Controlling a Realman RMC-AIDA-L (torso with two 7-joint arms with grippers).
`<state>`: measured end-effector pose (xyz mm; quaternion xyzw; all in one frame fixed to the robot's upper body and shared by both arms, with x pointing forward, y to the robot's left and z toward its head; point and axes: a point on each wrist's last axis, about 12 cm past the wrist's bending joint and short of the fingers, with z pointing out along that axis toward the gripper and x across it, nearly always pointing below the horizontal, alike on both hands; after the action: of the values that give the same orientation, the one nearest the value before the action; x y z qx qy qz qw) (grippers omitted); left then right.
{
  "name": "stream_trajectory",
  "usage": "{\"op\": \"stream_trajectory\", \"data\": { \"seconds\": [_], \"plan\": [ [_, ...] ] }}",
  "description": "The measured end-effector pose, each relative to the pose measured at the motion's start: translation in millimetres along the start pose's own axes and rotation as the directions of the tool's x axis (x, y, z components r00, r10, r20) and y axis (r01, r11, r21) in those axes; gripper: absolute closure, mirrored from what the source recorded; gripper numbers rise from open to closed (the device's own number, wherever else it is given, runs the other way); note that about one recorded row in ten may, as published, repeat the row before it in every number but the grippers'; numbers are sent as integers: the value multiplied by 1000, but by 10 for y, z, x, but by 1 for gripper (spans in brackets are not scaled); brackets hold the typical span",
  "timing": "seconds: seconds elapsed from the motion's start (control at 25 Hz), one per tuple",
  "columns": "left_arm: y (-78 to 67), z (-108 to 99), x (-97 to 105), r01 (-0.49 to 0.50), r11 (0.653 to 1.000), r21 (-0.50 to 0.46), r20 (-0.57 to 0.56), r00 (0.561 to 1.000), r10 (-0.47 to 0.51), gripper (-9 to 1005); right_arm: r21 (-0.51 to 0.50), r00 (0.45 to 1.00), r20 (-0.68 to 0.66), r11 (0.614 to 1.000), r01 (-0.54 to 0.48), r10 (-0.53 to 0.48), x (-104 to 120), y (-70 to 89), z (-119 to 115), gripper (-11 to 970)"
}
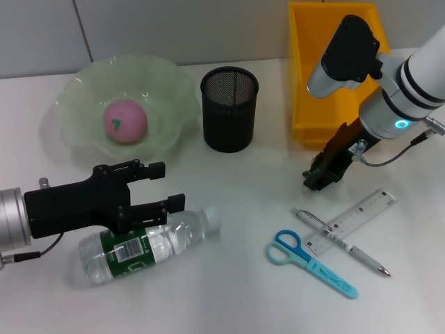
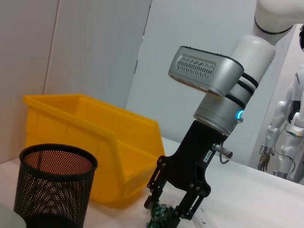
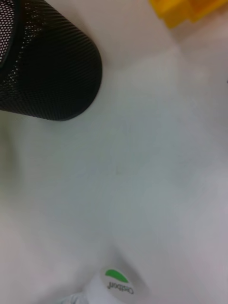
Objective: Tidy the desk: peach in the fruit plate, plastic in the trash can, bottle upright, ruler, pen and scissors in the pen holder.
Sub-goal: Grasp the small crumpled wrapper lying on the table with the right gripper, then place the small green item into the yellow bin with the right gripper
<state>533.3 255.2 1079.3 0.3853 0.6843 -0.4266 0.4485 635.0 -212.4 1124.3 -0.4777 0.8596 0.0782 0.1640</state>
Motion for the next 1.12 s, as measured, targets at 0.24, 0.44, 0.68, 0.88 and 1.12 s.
{"op": "stream_trajectory", "data": {
  "seconds": [0.24, 0.44, 0.68, 0.88, 1.12],
  "plan": [
    [-2, -3, 4, 1, 1000, -1, 1, 1000, -1, 240, 5, 1000, -3, 1000, -2, 2, 3, -4, 1, 433],
    [-5, 4, 6, 2, 1000, -1, 0, 1000, -2, 240, 6, 1000, -4, 1000, -3, 3, 6, -6, 1, 495],
    [-2, 3, 1, 0, 1000, -3, 2, 1000, 0, 240, 5, 1000, -7, 1000, -10, 10, 30, -5, 9, 524],
    [-3, 4, 1, 0, 1000, -2, 3, 1000, 0, 240, 4, 1000, -8, 1000, -11, 11, 37, -1, 13, 710],
    [-3, -2, 2, 1, 1000, -4, 5, 1000, -1, 240, -1, 1000, 1, 1000, -17, 17, 32, -2, -3, 729]
  ]
}}
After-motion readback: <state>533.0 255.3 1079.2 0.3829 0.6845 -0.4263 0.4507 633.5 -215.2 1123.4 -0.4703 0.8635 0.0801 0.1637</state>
